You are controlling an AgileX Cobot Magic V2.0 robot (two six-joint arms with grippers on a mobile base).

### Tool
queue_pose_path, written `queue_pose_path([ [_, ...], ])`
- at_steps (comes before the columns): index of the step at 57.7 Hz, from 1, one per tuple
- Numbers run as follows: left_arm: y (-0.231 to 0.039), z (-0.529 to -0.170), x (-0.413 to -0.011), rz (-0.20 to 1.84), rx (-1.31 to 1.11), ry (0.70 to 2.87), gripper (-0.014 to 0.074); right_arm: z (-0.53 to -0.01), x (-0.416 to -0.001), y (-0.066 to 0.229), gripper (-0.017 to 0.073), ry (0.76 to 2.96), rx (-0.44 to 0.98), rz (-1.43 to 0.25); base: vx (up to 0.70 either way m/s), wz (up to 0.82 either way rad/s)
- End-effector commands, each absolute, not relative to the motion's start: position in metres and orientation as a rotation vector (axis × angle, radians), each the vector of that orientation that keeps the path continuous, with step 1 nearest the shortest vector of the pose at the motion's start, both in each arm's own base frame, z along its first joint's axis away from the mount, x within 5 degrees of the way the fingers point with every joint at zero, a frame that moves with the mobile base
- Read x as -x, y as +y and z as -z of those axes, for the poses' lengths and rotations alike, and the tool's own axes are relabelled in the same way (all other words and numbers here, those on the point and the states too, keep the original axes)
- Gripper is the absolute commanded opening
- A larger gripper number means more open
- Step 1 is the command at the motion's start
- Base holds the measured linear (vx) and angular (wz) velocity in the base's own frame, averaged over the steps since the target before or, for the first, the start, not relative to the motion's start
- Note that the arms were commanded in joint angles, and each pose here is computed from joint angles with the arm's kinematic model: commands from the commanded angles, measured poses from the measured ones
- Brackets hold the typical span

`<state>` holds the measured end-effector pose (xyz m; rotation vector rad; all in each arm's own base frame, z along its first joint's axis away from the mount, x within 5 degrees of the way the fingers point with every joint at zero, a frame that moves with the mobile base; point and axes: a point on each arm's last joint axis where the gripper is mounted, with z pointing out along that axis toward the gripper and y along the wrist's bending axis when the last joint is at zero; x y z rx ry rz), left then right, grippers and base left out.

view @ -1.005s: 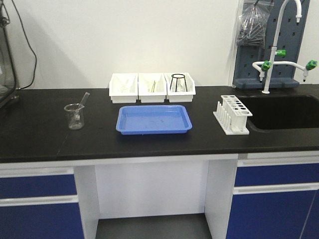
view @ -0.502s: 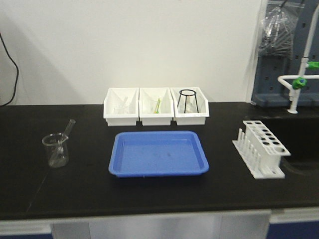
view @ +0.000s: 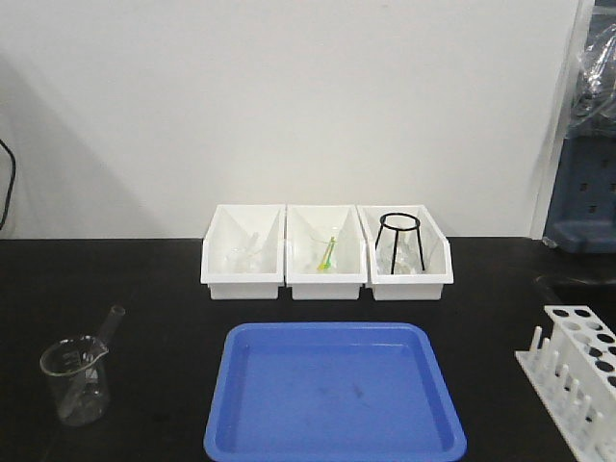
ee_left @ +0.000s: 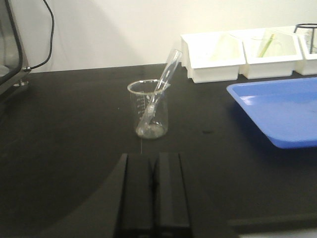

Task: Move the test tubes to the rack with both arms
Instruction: 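Drive the base forward toward the white bins on the bench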

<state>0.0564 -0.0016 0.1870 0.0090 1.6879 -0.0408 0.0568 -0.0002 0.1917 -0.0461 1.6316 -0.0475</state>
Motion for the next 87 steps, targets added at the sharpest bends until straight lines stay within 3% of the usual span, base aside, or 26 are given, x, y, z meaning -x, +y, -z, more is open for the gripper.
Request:
queue_pose_path([
  [1,-0.002,-0.186,-0.057,0.051,-0.004,1.614,-0.0017,-0.196,-0.057,0.0,-0.0004,1.55,0.048,0.054,0.4,0.04],
  [28,-0.002,-0.186,-0.057,0.051,-0.004,1.614,-0.0017,-0.196,-0.057,0.0,-0.0004,1.55,0.047,0.054,0.28,0.01],
  [70,-0.002,-0.186,-0.057,0.051,-0.004,1.613,-0.0017,-0.196,-0.057,0.0,-0.0004,1.55,0.047,0.054,0.02,0.0],
  [87,-0.002,-0.198,-0.056,0.057,-0.007,1.484,-0.0017,-0.197,-0.057,0.0,-0.0004,1.541,0.047,0.054,0.0,0.0],
])
